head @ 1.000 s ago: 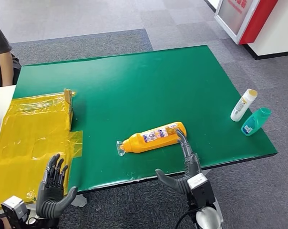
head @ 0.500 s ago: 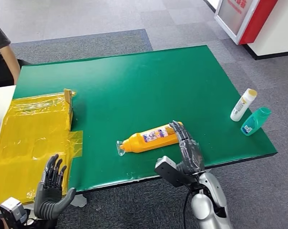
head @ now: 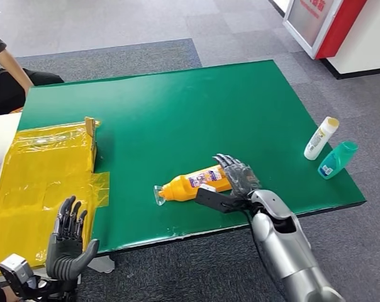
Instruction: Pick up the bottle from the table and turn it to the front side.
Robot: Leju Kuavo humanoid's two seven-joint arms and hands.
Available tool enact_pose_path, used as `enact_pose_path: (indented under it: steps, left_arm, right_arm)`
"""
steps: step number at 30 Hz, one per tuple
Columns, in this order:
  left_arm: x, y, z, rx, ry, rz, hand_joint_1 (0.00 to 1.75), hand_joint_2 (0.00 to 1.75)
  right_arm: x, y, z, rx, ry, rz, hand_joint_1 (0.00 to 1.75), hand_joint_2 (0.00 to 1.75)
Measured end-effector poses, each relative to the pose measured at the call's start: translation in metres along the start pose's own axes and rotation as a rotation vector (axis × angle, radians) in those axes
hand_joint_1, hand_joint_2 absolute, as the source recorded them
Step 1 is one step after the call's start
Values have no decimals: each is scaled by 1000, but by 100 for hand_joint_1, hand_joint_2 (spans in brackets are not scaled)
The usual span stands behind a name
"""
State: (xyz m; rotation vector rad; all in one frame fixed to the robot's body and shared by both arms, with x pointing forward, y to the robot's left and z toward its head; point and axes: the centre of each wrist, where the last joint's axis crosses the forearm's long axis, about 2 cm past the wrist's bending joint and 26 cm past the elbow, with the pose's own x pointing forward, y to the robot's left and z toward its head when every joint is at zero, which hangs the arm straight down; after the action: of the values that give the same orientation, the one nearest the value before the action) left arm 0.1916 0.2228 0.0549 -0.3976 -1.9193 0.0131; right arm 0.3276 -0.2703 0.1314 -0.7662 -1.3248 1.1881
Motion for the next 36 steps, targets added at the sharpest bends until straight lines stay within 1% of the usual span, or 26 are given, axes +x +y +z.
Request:
enact_pose_path:
  steps: [4,7,14,15,18,19,25,29,32,36]
  left_arm:
    - [-5,0,-4,-15,-5,11,0,175]
    - [-9,0,-5,-28,0,16,0,175]
    - [-14,0,-5,-50,17,24,0,175]
    - [-15,0,-6,-53,19,25,0,175]
    - [-16,-1,-6,-57,20,30,0,175]
    - [-17,-1,-7,-57,21,32,0,175]
    - [-19,-1,-5,-57,26,38,0,175]
    - [-20,0,-4,-56,32,37,0,175]
    - [-21,0,0,-48,38,36,0,175]
    - [-21,0,4,-41,47,33,0,175]
  right_arm:
    - [-15,-4,-27,136,-3,47,0,175]
    - [-25,-10,-42,194,8,80,0,175]
    - [-37,-12,-55,274,45,125,0,175]
    - [-37,-13,-57,282,49,130,6,175]
    - [-38,-16,-63,307,58,150,137,175]
    - [-38,-17,-65,315,58,155,175,175]
    - [-42,-19,-70,342,40,158,175,175]
    - [-47,-19,-68,325,20,136,175,175]
    - [-48,-14,-58,276,-16,82,175,175]
    - [-42,-3,-39,214,-70,13,175,175]
